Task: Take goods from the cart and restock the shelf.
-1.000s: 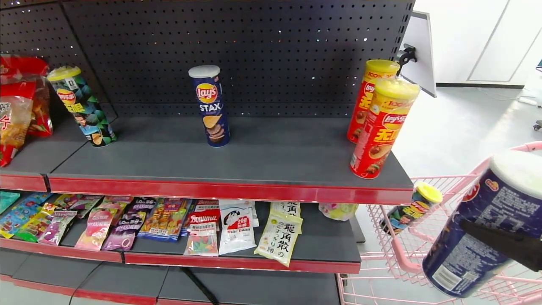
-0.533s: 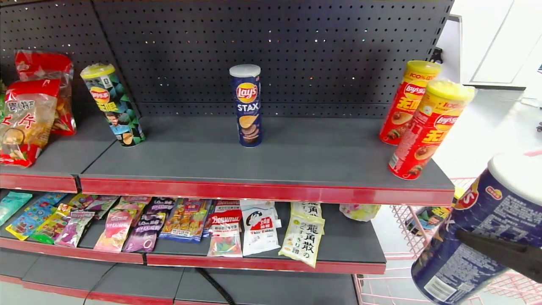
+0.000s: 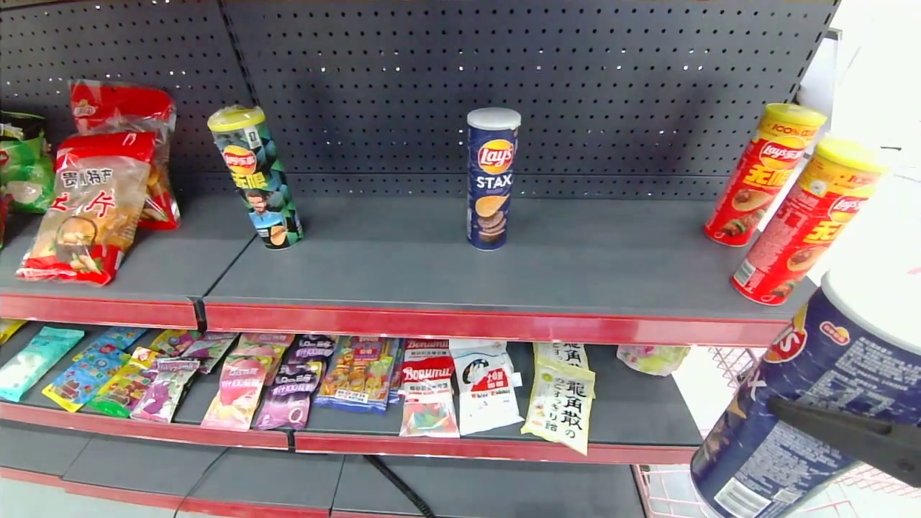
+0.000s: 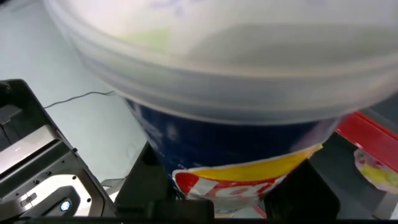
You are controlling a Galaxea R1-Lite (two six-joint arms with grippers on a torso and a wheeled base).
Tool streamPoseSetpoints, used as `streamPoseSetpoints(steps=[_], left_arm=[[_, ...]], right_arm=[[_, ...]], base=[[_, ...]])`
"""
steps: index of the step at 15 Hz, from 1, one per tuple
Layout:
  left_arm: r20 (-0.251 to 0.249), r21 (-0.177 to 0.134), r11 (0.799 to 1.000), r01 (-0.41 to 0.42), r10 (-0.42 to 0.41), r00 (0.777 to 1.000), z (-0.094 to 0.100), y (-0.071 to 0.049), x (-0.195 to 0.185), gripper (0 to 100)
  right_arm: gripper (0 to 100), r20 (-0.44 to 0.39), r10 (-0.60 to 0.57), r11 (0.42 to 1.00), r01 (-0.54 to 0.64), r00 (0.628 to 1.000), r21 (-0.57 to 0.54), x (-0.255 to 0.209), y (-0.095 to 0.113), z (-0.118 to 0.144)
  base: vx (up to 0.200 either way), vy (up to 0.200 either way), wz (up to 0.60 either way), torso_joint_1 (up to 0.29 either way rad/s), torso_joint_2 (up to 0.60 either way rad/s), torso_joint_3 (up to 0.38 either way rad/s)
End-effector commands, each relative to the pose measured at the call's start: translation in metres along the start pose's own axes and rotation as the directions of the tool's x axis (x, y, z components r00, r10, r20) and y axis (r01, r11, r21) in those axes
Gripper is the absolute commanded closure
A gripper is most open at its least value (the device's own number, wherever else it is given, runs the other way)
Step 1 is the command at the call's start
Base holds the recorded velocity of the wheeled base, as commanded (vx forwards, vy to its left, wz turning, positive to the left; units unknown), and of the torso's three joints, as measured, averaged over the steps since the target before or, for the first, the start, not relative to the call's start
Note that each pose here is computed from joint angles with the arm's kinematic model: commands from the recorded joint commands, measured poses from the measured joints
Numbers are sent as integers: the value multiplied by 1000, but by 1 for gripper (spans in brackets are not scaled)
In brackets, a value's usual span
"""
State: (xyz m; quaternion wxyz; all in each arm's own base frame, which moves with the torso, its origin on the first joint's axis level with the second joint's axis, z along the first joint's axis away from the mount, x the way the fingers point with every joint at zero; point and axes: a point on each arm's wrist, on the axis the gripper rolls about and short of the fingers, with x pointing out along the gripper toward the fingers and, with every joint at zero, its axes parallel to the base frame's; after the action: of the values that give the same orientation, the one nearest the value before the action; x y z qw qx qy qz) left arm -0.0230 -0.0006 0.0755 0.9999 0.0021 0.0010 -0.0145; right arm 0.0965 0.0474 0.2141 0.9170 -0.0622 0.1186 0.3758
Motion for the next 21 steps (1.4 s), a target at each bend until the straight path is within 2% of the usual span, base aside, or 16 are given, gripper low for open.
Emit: streamPoseSetpoints(steps=[1, 5, 15, 21], left_arm=[[-1, 0, 1000, 0, 0, 1000, 0, 0, 0, 0], [-1, 2, 1000, 0, 0, 1000, 0, 0, 0, 0], [-1, 0, 1000, -1, 1, 1000, 0, 0, 0, 0], [-1, -4, 1000, 0, 0, 1000, 0, 0, 0, 0]], right_arm=[[100, -4, 0, 1000, 0, 1000, 1, 1, 0, 0], [100, -11, 1, 1000, -1, 1000, 4, 1, 0, -2], [100, -15, 2, 1000, -2, 1000, 7, 2, 0, -3], [100, 3, -1, 1000, 1, 1000, 10, -4, 2, -3]], base=[[0, 200, 0, 2, 2, 12], [0, 50, 0, 2, 1, 1], [200, 0, 0, 5, 5, 3], [0, 0, 0, 0, 0, 0]])
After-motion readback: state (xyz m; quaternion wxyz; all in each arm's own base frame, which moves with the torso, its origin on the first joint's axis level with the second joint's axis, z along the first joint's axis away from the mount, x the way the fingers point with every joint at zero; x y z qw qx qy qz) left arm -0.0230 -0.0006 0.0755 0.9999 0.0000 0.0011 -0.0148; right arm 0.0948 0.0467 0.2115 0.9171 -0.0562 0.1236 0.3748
